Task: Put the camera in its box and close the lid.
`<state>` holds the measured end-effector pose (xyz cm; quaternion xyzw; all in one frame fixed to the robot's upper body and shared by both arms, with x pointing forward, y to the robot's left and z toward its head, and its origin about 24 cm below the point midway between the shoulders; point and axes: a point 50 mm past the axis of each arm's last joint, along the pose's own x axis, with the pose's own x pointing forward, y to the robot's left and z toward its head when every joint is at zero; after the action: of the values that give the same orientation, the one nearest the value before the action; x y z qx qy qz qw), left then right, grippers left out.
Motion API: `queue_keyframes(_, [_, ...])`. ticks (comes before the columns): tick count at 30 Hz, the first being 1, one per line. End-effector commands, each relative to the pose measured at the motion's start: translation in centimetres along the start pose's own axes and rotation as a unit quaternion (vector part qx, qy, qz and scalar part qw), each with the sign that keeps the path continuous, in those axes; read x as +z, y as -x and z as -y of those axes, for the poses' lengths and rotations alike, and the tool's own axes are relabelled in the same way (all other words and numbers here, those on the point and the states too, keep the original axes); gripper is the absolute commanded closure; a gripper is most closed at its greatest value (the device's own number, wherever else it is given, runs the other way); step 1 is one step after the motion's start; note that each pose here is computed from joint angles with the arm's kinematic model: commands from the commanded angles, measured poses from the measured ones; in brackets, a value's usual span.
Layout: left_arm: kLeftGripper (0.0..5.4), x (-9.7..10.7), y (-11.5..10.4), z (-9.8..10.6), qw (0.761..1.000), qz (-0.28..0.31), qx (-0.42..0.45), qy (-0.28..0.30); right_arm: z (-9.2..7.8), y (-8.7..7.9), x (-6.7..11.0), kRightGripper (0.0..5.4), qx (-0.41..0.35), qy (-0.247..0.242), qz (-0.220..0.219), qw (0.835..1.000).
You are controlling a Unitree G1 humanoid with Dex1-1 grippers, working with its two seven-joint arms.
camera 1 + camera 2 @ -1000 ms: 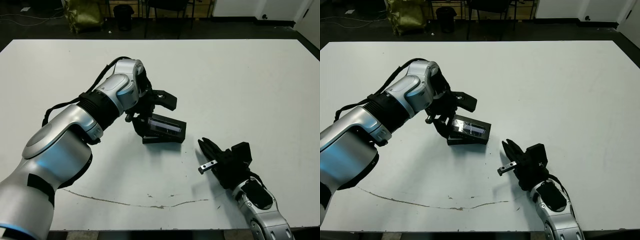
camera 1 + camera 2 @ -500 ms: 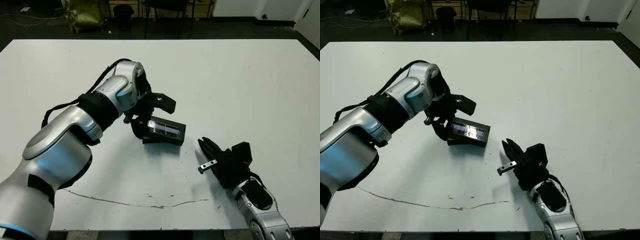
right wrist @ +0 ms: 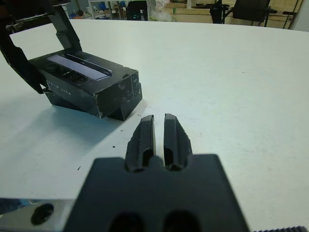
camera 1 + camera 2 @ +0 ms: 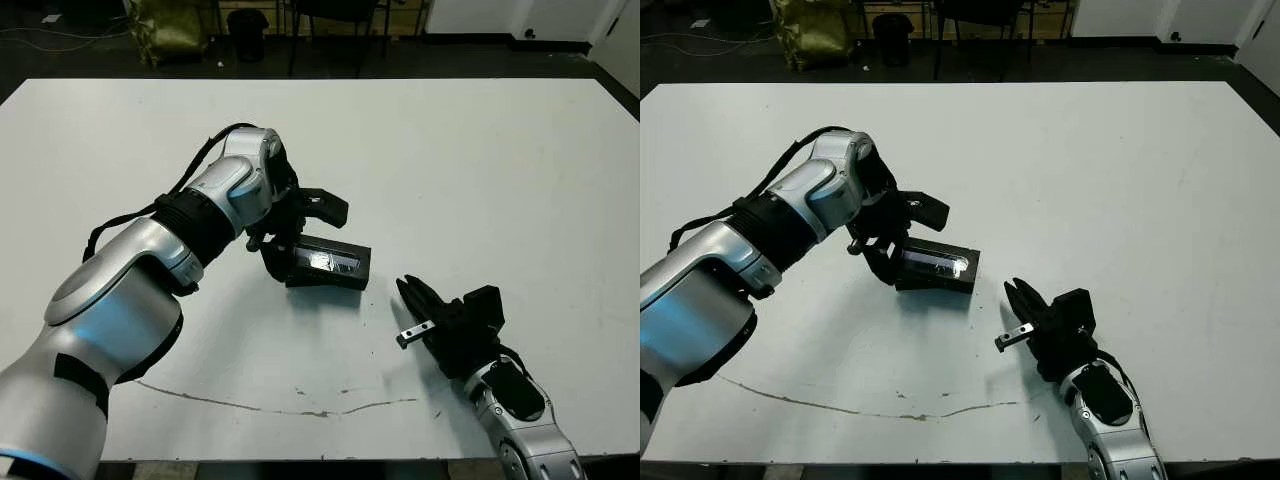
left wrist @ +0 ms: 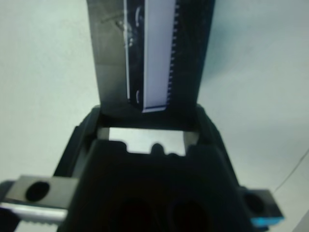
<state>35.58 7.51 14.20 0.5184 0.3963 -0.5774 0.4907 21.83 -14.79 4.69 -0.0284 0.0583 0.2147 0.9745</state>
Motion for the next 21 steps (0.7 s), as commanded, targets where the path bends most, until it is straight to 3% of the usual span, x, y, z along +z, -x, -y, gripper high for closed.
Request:
queue_keyframes(1, [3.03, -0.9, -0.6, 0.4, 1.000, -0.007, 0.000, 0.013, 0.1, 0.2, -0.6, 5.40, -0.003, -0.006, -0.014, 1.000])
queue_keyframes(7, [3.03, -1.2, -0.6, 0.5, 1.000, -0.004, -0.001, 0.031, 0.0, 0.2, -0.5, 5.40, -0.003, -0.006, -0.015, 1.000])
queue_keyframes(10, [3.03, -1.8, -0.7, 0.5, 0.996, 0.006, 0.011, 0.083, 0.0, 0.2, -0.6, 5.40, -0.002, -0.013, -0.015, 1.000])
queue_keyframes(21, [3.03, -2.9, -1.3, 0.8, 0.988, -0.006, 0.036, 0.151, 0.0, 0.2, -0.7, 5.40, -0.002, -0.009, -0.018, 1.000])
